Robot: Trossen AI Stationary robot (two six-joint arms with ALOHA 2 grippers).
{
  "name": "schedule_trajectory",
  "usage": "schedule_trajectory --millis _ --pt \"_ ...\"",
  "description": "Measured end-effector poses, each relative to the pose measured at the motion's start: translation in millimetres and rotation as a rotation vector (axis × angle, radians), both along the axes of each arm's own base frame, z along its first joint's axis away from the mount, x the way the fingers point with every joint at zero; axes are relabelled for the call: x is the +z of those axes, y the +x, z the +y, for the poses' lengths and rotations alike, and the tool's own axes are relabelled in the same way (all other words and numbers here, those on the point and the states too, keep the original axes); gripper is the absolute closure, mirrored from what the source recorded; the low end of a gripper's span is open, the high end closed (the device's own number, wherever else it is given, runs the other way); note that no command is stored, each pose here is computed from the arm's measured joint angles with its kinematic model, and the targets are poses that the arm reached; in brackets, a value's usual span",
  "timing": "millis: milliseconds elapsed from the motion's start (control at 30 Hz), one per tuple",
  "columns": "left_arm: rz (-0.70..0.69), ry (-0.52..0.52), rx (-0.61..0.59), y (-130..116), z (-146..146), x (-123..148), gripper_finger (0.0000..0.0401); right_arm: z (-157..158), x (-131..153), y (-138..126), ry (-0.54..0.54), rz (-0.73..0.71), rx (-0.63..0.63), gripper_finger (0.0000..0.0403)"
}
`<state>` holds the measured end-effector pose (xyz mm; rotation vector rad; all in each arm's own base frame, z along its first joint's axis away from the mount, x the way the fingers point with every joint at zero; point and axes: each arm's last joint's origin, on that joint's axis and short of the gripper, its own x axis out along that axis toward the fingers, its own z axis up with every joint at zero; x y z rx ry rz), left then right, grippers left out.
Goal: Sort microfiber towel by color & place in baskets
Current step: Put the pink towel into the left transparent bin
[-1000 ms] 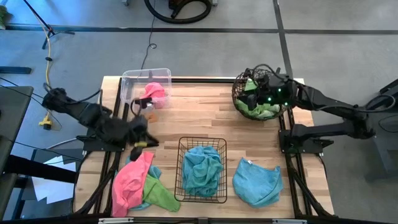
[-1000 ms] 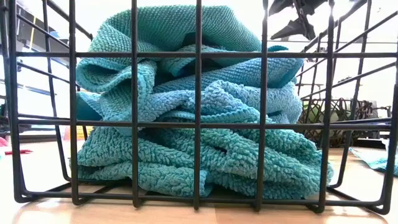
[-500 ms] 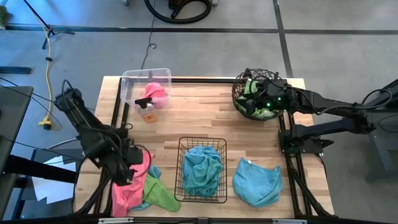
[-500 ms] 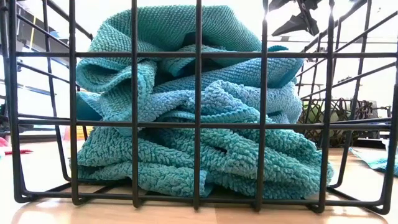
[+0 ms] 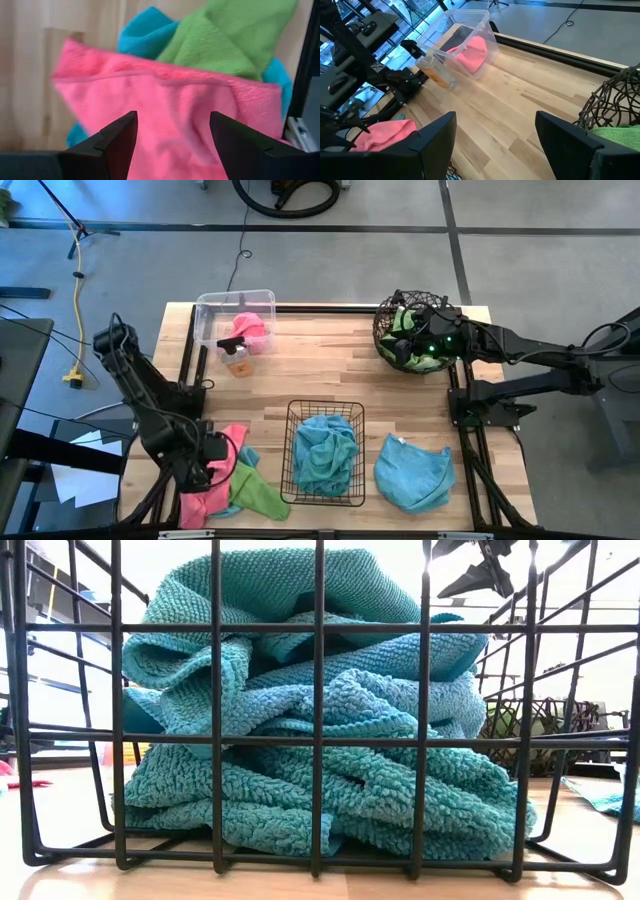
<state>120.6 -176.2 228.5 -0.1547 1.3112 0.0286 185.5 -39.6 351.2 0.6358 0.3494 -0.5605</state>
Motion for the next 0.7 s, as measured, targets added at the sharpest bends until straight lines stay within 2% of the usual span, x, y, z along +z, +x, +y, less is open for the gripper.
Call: schedule_trajectory --millis 233,367,567,633,700 --pt "-0.017 -0.113 -0.079 0.6 -5.4 -24.3 0.0164 0.4 -2.7 -1.4 0.008 0.031 0.005 0.0132" --pt "0.033 -0.06 -0.035 -5.1 4.0 -40.2 0.0164 0.5 -3.7 -1.9 0.01 0.043 0.005 0.0132" --pt "0.042 -0.046 -0.022 -7.0 7.6 -47.7 0.0168 0.5 -3.8 -2.0 0.01 0.045 0.006 0.0132" --pt "0.05 -0.035 -0.022 -7.8 9.0 -49.0 0.0185 0.5 -3.8 -2.0 0.009 0.045 0.007 0.0132" --pt "0.051 -0.034 -0.02 -7.9 9.2 -49.0 0.0223 0.5 -3.8 -2.0 0.009 0.045 0.006 0.0132"
